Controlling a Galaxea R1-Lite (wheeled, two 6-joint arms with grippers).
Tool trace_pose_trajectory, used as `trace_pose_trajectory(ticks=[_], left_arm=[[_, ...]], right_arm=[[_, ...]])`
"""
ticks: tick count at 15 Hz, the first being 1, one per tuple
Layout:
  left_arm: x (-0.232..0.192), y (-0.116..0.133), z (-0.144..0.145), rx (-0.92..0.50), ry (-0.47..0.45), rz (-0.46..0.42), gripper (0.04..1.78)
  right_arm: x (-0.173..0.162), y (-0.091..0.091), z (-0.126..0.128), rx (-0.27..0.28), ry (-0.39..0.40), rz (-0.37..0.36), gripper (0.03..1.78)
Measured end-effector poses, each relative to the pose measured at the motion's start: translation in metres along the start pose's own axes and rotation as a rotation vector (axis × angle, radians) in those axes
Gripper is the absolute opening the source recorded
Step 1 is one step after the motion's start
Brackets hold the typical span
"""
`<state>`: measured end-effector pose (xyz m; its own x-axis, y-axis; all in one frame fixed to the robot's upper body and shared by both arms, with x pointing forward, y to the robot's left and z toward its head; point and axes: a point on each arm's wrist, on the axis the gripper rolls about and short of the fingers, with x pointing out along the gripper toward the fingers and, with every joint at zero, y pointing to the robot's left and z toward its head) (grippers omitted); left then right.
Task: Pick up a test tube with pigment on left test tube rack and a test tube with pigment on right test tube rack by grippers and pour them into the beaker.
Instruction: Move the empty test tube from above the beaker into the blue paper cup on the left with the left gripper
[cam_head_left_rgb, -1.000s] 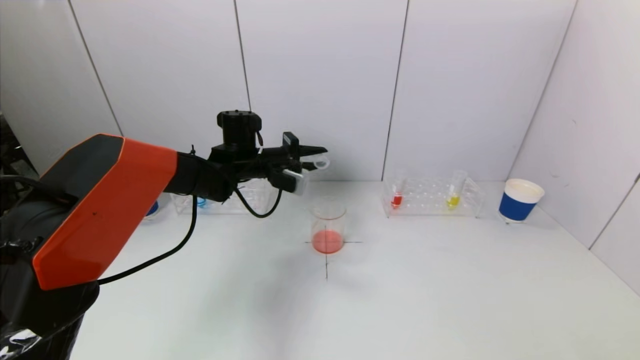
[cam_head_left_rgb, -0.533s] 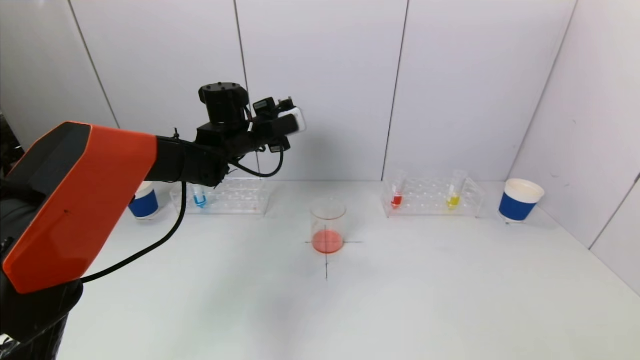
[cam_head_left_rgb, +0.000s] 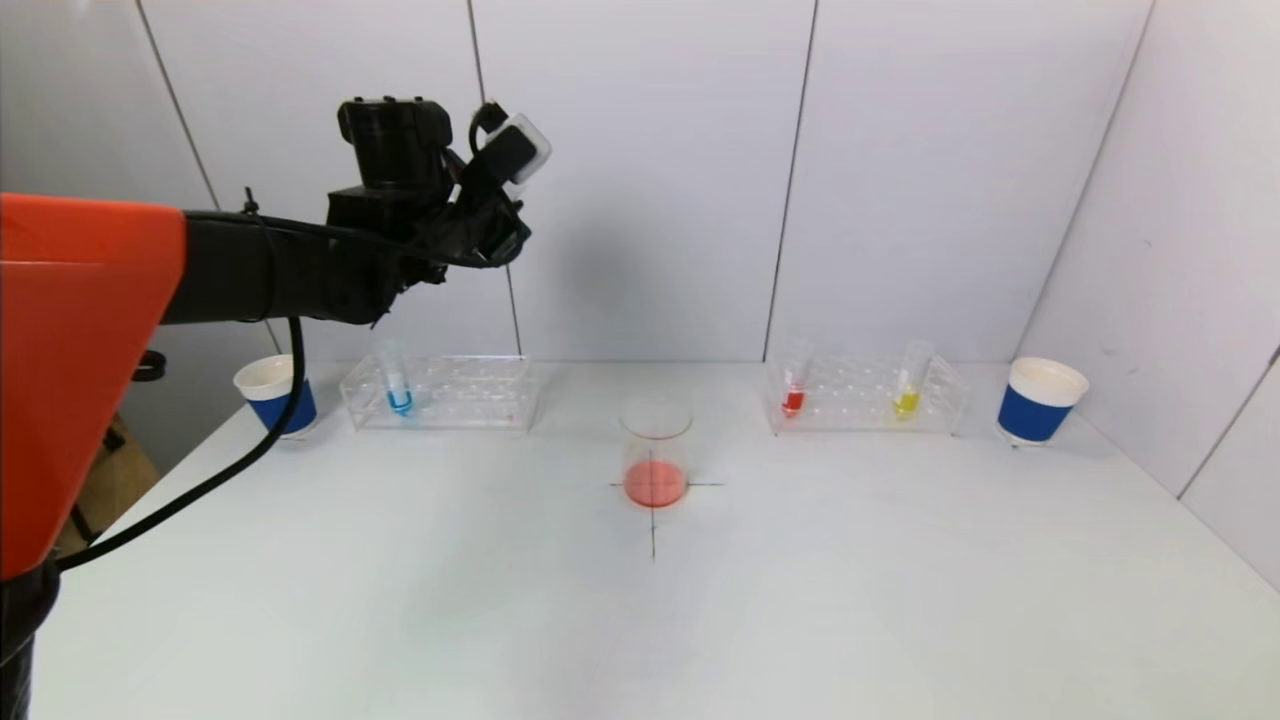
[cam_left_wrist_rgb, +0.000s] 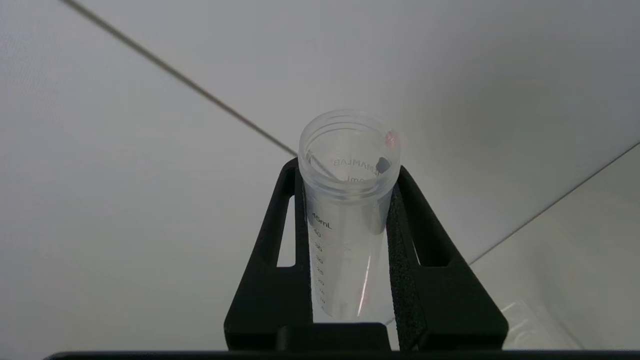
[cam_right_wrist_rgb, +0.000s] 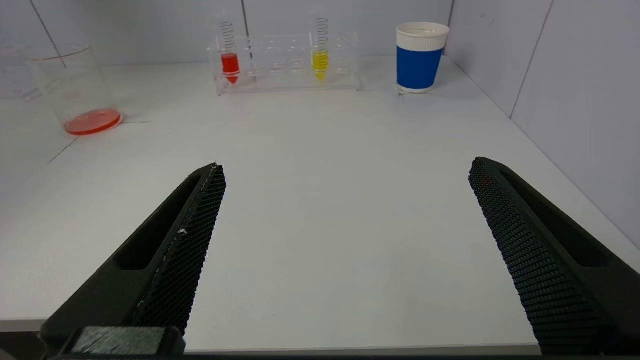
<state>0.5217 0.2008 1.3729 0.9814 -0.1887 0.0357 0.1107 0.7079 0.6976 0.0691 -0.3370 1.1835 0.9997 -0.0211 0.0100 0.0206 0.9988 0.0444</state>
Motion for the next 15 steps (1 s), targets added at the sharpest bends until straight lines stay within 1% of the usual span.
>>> trace_pose_trajectory(ticks=[3,5,7,9,11,15], left_arm=[[-0.021,0.032,-0.003,-0.181,0.16,0.067,0.45],[-0.033,0.05,-0.006,-0.331,0.219,0.095,0.45],[-0.048,0.072,-0.013,-0.467,0.257,0.146,0.45],[-0.065,0.091,-0.025,-0.52,0.311,0.194,0.45],[-0.08,0.106,-0.036,-0.554,0.34,0.244,0.45],[-0.1,0.117,-0.063,-0.573,0.383,0.315,0.45]], right_arm=[[0.0,0.0,0.0,0.0,0.0,0.0,1.77],[0.0,0.0,0.0,0.0,0.0,0.0,1.77],[0.0,0.0,0.0,0.0,0.0,0.0,1.77],[0.0,0.0,0.0,0.0,0.0,0.0,1.77],[0.0,0.0,0.0,0.0,0.0,0.0,1.77],[0.0,0.0,0.0,0.0,0.0,0.0,1.77]])
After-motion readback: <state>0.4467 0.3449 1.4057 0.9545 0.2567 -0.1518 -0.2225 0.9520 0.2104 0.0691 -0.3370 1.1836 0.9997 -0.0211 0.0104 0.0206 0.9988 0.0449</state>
